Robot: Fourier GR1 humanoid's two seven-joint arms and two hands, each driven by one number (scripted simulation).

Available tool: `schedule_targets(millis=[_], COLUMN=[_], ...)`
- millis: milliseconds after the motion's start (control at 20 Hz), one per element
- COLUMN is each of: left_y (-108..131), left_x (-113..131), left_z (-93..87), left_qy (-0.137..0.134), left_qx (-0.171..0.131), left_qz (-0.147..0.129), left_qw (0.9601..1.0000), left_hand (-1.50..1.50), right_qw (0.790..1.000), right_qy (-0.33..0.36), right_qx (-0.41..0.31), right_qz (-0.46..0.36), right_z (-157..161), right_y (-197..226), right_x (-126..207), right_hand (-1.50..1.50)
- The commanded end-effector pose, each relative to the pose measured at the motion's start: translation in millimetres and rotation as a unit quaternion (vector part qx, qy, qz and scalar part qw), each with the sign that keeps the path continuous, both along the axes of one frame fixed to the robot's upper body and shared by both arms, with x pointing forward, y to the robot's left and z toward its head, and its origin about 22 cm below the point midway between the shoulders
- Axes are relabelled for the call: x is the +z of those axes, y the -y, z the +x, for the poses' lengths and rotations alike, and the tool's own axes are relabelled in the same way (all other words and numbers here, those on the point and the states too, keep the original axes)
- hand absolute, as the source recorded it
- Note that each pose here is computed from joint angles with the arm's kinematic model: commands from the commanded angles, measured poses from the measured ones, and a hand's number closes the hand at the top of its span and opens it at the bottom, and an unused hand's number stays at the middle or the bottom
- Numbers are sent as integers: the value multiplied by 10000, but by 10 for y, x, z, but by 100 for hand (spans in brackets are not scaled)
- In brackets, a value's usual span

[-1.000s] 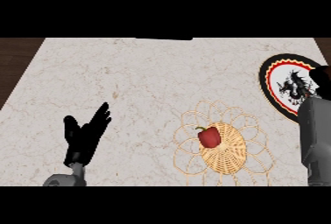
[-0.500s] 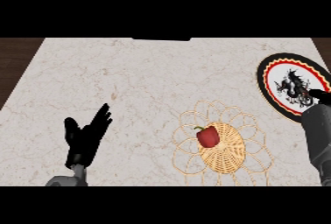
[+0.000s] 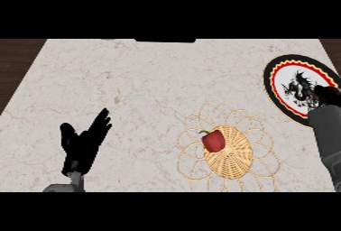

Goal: Pick the cupcake from the placemat and place it in the plate

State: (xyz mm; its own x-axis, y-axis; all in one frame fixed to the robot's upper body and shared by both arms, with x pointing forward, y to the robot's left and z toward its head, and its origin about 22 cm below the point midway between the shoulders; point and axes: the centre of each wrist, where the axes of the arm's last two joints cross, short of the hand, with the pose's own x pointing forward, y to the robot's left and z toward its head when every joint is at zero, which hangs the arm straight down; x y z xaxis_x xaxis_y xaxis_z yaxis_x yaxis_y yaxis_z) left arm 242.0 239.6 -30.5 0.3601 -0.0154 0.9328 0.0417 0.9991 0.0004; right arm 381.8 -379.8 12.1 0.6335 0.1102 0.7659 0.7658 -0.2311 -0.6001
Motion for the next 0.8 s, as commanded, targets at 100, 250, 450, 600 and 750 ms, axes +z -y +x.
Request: schedule_targets(millis=[100,250,450,600,750], left_y=[-111,83,-64,-81,136], left_x=[-61,-135,11,60,-109], left_z=[-85,-133,1,34,-136], left_qy=[-76,-77,-46,-125,-78], left_qx=[105,153,254,263,161], left_qz=[-9,25,93,-25,28], left_qw=[9999,9999,9996,9996,9998], left_hand=[0,0,0,0,0], right_qw=[9927,9899,9839,9795,9738], right_qy=[1039,1330,1775,1897,1987], right_qx=[-368,-354,217,644,1075], right_qz=[-497,-354,-65,220,257], right_z=[19,10,-46,-275,-479], right_y=[32,-85,-380,-691,-822], right_x=[133,103,131,-74,-149], right_hand=[-150,-150,-150,-150,-150])
